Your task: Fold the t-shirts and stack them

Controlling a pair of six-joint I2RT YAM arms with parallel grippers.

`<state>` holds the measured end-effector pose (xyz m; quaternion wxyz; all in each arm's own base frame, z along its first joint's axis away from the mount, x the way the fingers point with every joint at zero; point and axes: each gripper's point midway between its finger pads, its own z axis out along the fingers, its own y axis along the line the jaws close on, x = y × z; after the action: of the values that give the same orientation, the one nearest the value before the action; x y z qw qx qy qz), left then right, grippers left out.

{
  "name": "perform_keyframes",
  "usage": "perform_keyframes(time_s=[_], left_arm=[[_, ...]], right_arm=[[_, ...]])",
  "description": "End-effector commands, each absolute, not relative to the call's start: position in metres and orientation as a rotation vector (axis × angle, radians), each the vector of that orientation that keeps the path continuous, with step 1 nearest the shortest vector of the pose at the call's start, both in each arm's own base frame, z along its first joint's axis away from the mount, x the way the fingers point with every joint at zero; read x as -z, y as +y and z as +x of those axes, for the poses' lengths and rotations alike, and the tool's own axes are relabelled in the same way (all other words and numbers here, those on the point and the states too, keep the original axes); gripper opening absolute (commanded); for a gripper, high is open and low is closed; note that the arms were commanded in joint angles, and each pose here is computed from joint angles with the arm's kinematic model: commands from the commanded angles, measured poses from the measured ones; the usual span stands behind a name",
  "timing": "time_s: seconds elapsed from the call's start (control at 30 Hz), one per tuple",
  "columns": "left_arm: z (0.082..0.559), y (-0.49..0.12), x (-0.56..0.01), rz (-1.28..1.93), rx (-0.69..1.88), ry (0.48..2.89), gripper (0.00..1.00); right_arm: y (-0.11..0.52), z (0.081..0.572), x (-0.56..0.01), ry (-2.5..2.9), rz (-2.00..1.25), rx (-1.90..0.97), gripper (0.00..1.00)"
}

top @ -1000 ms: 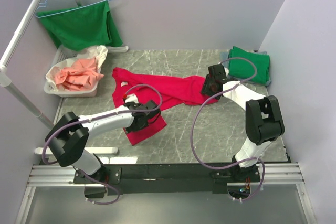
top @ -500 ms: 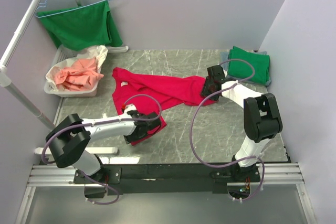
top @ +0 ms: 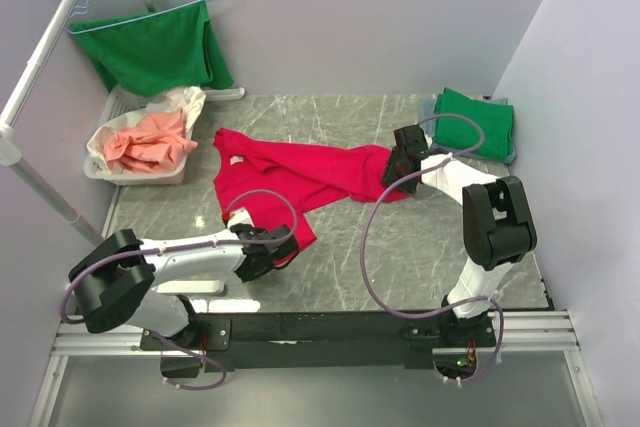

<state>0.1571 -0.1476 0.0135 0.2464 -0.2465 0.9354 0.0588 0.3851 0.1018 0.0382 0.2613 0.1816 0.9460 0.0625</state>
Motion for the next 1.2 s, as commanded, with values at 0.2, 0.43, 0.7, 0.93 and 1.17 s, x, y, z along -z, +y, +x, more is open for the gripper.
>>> perform_keyframes(time_s=[0.2, 0.43, 0.7, 0.93, 1.17], left_arm=[[0.132, -0.143, 0.025, -0.726, -0.190, 2.650, 0.03], [0.146, -0.138, -0.018, -0.790, -0.212, 2.530, 0.01], [0.160, -0.119, -0.105, -0.934, -0.166, 2.288, 0.01], [0.183, -0.103, -0.163, -1.029, -0.014, 2.089, 0.01], [0.205, -0.105, -0.183, -0.972, -0.063, 2.031, 0.01]], right_arm=[[0.099, 0.386, -0.044, 2.546, 0.501, -0.147, 0.52], [0.098, 0.387, -0.049, 2.537, 0.507, -0.148, 0.52], [0.100, 0.386, -0.047, 2.549, 0.500, -0.153, 0.52], [0.100, 0.382, -0.052, 2.544, 0.494, -0.160, 0.52], [0.101, 0.389, -0.050, 2.563, 0.471, -0.147, 0.30]])
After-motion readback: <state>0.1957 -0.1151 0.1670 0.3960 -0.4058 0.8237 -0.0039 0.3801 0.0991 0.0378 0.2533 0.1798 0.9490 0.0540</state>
